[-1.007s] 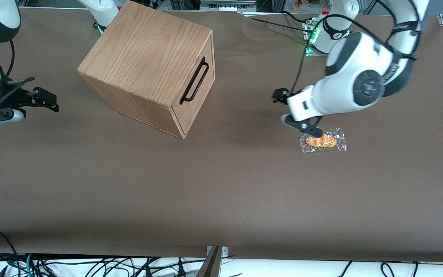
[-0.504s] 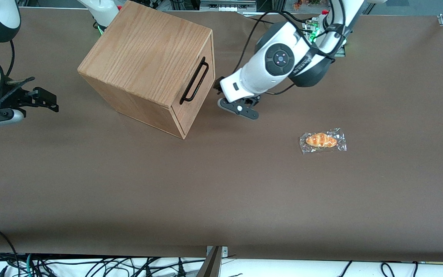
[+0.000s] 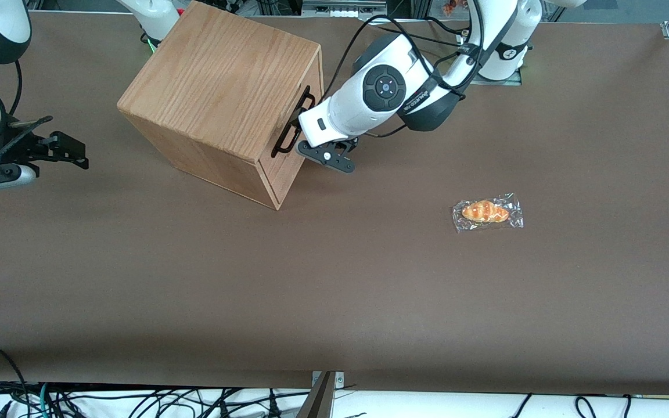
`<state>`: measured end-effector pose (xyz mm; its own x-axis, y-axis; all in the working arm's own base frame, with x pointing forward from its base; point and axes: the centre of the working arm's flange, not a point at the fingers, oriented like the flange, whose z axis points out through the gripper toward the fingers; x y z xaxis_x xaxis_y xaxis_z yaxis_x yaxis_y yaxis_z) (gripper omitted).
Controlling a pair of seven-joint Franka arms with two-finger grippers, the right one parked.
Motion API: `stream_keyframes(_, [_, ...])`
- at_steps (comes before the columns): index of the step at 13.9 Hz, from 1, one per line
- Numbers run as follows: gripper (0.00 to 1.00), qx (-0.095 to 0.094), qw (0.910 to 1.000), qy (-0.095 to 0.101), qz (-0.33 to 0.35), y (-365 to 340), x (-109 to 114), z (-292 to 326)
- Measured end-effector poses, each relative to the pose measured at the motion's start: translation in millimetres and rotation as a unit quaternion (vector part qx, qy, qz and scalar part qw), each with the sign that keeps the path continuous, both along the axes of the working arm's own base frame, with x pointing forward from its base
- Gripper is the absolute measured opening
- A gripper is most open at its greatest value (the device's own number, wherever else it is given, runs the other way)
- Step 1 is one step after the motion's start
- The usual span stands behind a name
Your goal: Open top drawer with left arm
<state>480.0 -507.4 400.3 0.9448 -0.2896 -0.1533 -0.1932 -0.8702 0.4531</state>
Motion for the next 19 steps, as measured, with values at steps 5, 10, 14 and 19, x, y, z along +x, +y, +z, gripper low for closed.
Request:
stream_keyframes(5, [1.0, 0.003, 0.9999, 0.01, -0.009, -13.4, -10.4, -16.8])
stream_keyframes(10, [1.0, 0.013, 0.9997, 0.017, -0.009, -13.1, -7.3, -38.2])
stream_keyframes(14, [1.0, 0.016, 0.9998, 0.007, -0.006, -8.3, 0.8, -35.0])
stream_keyframes(19, [1.0, 0.03, 0.9995, -0.009, 0.011, 19.2, 29.5, -33.9])
